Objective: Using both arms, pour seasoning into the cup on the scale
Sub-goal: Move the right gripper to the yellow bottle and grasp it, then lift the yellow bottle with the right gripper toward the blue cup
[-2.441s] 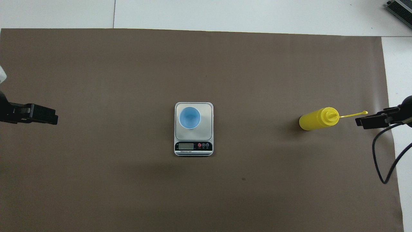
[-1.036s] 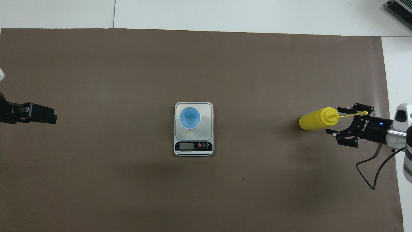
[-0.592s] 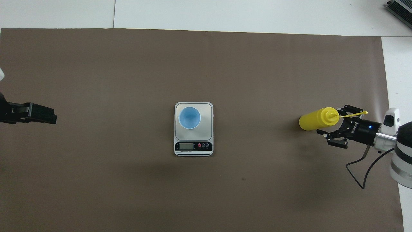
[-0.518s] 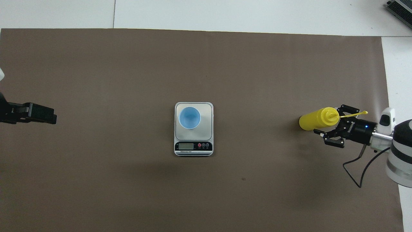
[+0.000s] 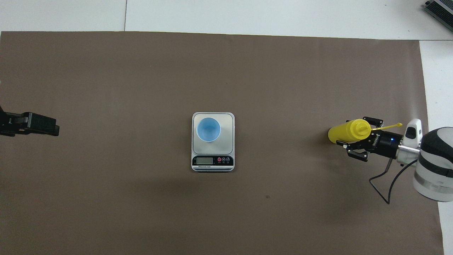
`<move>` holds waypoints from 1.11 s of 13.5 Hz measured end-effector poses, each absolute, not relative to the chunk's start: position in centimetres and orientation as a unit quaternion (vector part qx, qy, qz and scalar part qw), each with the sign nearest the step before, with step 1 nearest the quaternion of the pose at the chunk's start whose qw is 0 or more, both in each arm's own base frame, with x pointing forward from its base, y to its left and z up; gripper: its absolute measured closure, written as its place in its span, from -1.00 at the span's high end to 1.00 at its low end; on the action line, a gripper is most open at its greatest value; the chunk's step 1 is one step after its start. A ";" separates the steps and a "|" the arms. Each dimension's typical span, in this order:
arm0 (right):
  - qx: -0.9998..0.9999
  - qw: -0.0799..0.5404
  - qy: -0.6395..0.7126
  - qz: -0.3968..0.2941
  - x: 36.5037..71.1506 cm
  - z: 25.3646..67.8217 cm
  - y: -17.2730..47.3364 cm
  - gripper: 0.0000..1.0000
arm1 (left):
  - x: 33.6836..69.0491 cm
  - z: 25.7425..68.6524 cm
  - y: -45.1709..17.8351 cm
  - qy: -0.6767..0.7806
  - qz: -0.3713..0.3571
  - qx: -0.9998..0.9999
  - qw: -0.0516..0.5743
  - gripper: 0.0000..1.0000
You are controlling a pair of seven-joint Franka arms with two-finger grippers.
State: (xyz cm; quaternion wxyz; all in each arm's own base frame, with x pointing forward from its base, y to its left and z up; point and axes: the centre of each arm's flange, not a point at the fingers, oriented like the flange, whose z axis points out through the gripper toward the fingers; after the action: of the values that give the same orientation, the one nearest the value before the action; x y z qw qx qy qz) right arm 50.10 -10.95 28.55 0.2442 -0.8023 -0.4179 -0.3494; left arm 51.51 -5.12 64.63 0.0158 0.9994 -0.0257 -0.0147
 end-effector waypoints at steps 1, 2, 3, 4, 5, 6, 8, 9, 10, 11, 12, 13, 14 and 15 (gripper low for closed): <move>-0.801 0.242 -0.419 -0.351 50.3 28.8 -11.0 0.34 | 51.5 64.6 -4.9 -0.032 -0.014 0.999 0.016 1.00; -0.800 0.240 -0.421 -0.354 50.6 29.1 -11.0 0.30 | 51.5 64.7 -4.7 -0.038 -0.014 0.999 0.016 1.00; -0.798 0.237 -0.423 -0.357 51.0 29.5 -11.0 0.29 | 51.5 64.7 -4.5 -0.040 -0.014 0.999 0.017 1.00; -0.796 0.234 -0.426 -0.361 51.5 30.1 -11.0 0.29 | 51.6 64.7 -4.2 -0.040 -0.014 0.999 0.017 1.00; -0.795 0.231 -0.425 -0.366 52.2 30.9 -10.9 0.29 | 51.6 64.6 -3.9 -0.040 -0.014 0.999 0.017 1.00; -0.795 0.233 -0.423 -0.368 53.0 31.9 -10.3 0.29 | 51.6 64.5 -3.6 -0.038 -0.015 0.999 0.018 1.00; -0.797 0.233 -0.418 -0.369 54.5 33.5 -8.5 0.29 | 51.6 64.5 -3.5 -0.036 -0.016 0.999 0.018 1.00; -0.800 0.225 -0.416 -0.369 55.2 34.4 -7.3 0.29 | 51.6 64.4 -3.4 -0.036 -0.016 0.999 0.018 1.00; -0.803 0.216 -0.415 -0.368 55.8 35.1 -6.0 0.29 | 51.6 64.4 -3.4 -0.036 -0.017 0.999 0.018 1.00; -0.805 0.211 -0.416 -0.368 56.1 35.8 -4.8 0.29 | 51.6 64.4 -3.4 -0.036 -0.017 0.999 0.018 1.00; -0.804 0.207 -0.421 -0.366 56.5 36.3 -3.7 0.29 | 51.6 64.3 -3.3 -0.035 -0.018 0.999 0.018 1.00; -0.802 0.199 -0.432 -0.361 56.8 36.9 -2.7 0.29 | 51.6 64.3 -3.3 -0.035 -0.018 0.999 0.018 1.00; -0.803 0.182 -0.445 -0.352 57.3 37.7 -1.7 0.29 | 51.6 64.3 -3.3 -0.035 -0.018 0.999 0.018 1.00; -0.806 0.162 -0.454 -0.343 57.9 38.6 -0.4 0.29 | 51.6 64.3 -3.3 -0.035 -0.019 0.999 0.018 1.00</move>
State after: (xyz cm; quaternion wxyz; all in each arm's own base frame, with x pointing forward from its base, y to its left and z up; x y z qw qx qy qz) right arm 57.85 -0.42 38.56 0.1617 -0.8062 -0.4541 -0.3431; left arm 51.60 -3.27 64.26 0.0180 0.9991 -0.0346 -0.0186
